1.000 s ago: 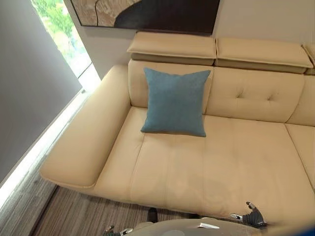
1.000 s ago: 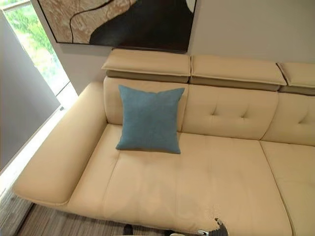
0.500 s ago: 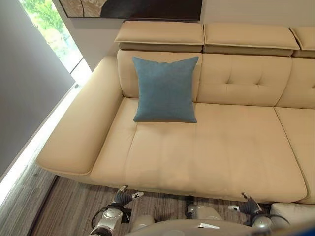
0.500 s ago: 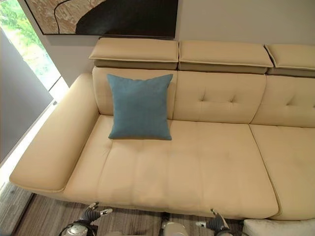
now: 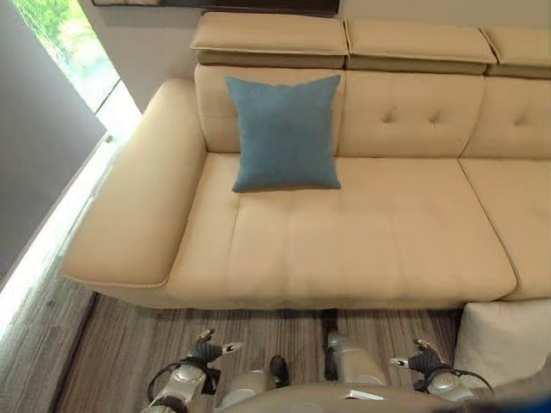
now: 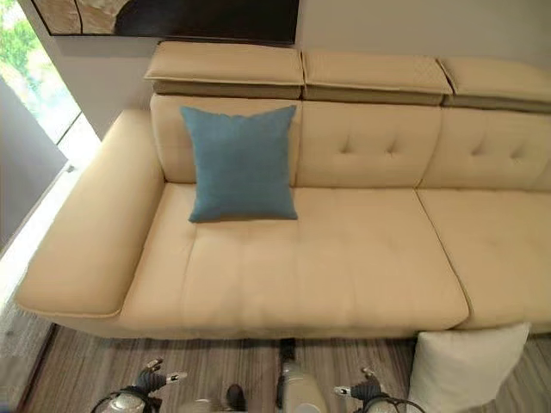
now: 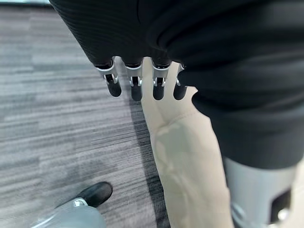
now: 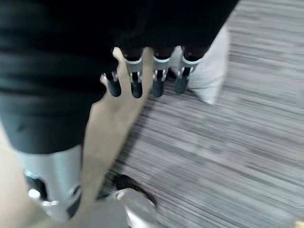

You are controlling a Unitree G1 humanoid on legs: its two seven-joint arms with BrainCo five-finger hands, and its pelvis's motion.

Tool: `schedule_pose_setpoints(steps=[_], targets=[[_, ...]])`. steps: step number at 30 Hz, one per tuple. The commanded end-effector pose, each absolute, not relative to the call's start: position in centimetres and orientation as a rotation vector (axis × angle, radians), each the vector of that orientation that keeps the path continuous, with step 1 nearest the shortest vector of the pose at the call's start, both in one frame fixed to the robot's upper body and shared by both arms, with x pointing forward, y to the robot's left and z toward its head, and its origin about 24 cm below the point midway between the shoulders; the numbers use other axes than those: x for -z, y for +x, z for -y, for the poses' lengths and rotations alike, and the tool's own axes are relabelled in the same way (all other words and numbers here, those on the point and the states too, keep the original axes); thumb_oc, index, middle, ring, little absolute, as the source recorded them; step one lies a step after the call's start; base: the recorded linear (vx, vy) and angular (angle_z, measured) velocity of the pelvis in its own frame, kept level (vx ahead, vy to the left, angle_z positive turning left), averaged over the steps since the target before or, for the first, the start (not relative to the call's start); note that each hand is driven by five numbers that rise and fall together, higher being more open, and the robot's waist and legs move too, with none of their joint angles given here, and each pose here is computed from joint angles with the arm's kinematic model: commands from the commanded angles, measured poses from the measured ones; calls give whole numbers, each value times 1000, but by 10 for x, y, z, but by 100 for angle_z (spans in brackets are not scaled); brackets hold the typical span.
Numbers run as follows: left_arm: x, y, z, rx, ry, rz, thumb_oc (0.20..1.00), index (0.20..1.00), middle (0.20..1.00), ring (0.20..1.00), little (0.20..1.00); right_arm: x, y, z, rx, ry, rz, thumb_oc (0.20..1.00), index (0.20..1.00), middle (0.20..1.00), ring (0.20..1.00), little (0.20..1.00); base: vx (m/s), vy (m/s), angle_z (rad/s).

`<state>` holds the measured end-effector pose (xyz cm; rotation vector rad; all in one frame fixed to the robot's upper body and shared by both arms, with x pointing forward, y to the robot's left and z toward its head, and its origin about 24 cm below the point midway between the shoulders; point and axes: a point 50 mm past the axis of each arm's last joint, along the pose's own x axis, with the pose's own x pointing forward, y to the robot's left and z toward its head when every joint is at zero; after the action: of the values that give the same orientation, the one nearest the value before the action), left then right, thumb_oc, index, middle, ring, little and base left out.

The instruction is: Pick up all the scattered cushions and arrange them neatly on the sofa.

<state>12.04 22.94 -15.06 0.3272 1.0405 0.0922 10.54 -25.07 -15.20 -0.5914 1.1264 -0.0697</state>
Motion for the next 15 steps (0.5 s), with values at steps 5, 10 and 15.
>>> schedule_pose_setpoints(steps=[5,10,15], targets=[[145,130,-240,-92,375,-1007,1000,1000,1000,1000,1000,143,128,250,90,-583,-1029,1000,1000,1000,1000,1000,-103,-89,-22],[147,127,-235,-73,378,-1026,1000,1000,1000,1000,1000,143,128,252,103,-570,-1027,1000,1000,1000,1000,1000,-38,-80,-8],[147,135,-226,-41,381,-1016,1000,1000,1000,1000,1000,146,120,253,121,-556,-1066,1000,1000,1000,1000,1000,-85,-55,5]])
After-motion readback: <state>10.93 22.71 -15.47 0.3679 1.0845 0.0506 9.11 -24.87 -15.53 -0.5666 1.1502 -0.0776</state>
